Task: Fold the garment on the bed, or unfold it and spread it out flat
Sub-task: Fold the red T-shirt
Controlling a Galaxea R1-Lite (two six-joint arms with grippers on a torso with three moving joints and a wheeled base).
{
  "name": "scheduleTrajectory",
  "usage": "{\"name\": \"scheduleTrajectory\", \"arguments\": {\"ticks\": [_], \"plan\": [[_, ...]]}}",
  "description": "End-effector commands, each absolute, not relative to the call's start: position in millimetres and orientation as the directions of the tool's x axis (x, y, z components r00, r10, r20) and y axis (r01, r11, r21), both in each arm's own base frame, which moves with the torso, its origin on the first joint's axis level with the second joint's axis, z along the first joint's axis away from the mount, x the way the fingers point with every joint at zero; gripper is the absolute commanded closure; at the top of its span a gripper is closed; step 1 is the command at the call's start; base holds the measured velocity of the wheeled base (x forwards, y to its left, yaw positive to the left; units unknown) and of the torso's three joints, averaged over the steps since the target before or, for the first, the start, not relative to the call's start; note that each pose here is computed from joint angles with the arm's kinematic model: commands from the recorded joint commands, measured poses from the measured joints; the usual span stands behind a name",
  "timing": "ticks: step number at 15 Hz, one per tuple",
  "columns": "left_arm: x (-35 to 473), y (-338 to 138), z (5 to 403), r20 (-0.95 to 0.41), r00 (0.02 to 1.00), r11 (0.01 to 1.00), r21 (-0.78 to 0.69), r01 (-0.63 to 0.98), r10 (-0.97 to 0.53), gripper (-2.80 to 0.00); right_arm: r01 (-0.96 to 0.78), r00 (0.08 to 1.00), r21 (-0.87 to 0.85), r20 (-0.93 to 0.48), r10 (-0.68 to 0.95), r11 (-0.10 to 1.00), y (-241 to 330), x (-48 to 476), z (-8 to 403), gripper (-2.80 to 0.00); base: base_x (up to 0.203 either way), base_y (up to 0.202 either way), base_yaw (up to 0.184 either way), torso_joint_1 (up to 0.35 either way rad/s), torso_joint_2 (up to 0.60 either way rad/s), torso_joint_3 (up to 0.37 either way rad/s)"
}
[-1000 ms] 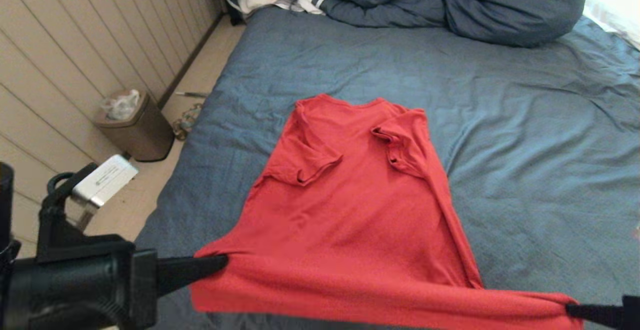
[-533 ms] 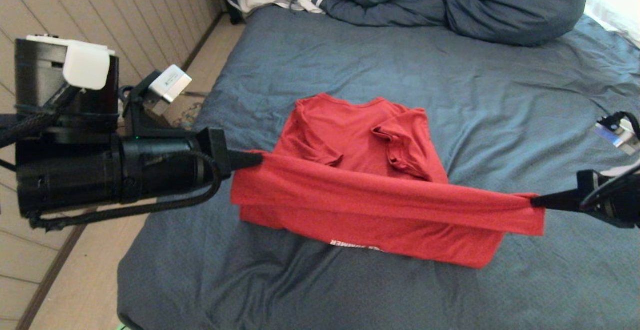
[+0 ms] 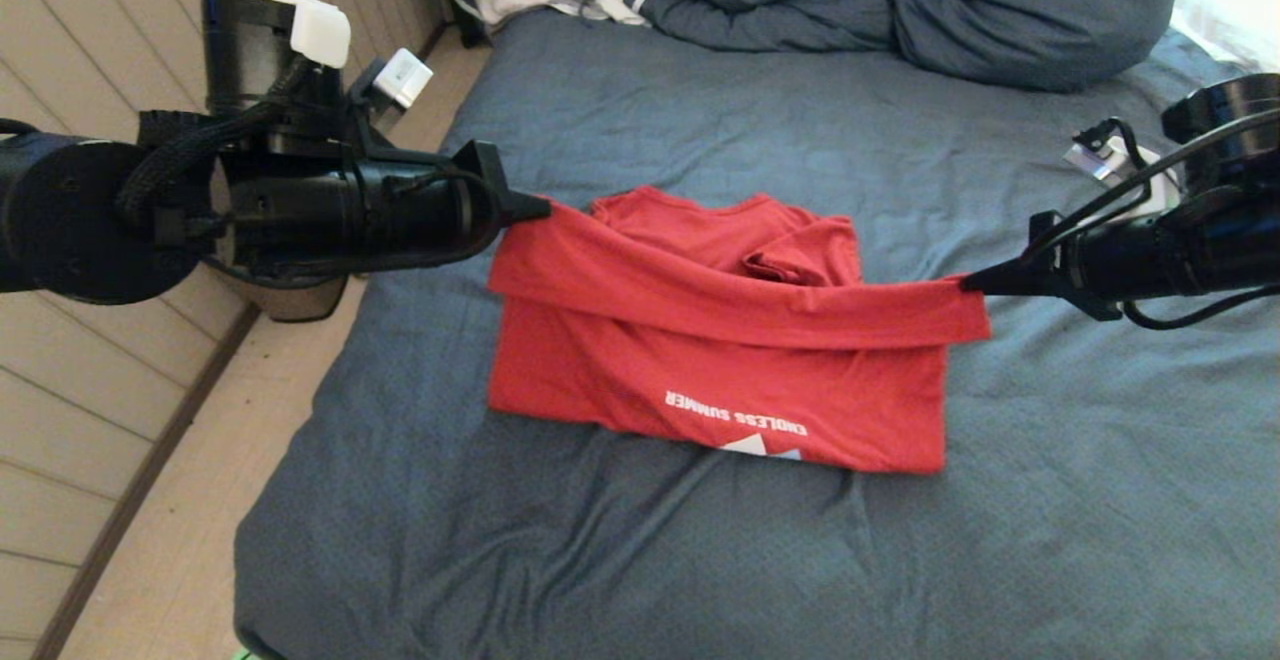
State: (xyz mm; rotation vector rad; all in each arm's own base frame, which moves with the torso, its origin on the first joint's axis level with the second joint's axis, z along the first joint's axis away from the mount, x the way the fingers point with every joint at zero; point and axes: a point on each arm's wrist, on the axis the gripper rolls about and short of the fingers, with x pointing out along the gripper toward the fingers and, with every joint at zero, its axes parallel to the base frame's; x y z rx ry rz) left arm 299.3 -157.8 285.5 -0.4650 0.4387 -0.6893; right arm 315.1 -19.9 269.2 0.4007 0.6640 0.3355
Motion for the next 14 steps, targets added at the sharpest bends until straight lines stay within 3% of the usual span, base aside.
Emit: {"name": "scheduleTrajectory", "arguments": {"ticks": [1, 6, 14], "plan": [[334, -163, 270, -0.248, 0.68, 0.676, -0.555, 0.485, -0.69, 0.0, -0.17, 0.732, 0.467, -0.529, 0.429, 0.868, -21, 354, 259, 0.0, 0.0, 0.0, 0.0, 0.0, 0.0, 0.0], [377, -157, 261, -0.232, 0.714, 0.693, -0.554, 0.462, -0.661, 0.0, -0.131, 0.758, 0.44, -0.533, 0.376, 0.889, -29, 395, 250, 0.0, 0.0, 0.0, 0.0, 0.0, 0.0, 0.0], [420, -146, 244, -0.226, 0.75, 0.714, -0.558, 0.423, -0.622, 0.0, -0.133, 0.79, 0.44, -0.494, 0.363, 0.888, -30, 416, 254, 0.0, 0.0, 0.0, 0.0, 0.0, 0.0, 0.0]]}}
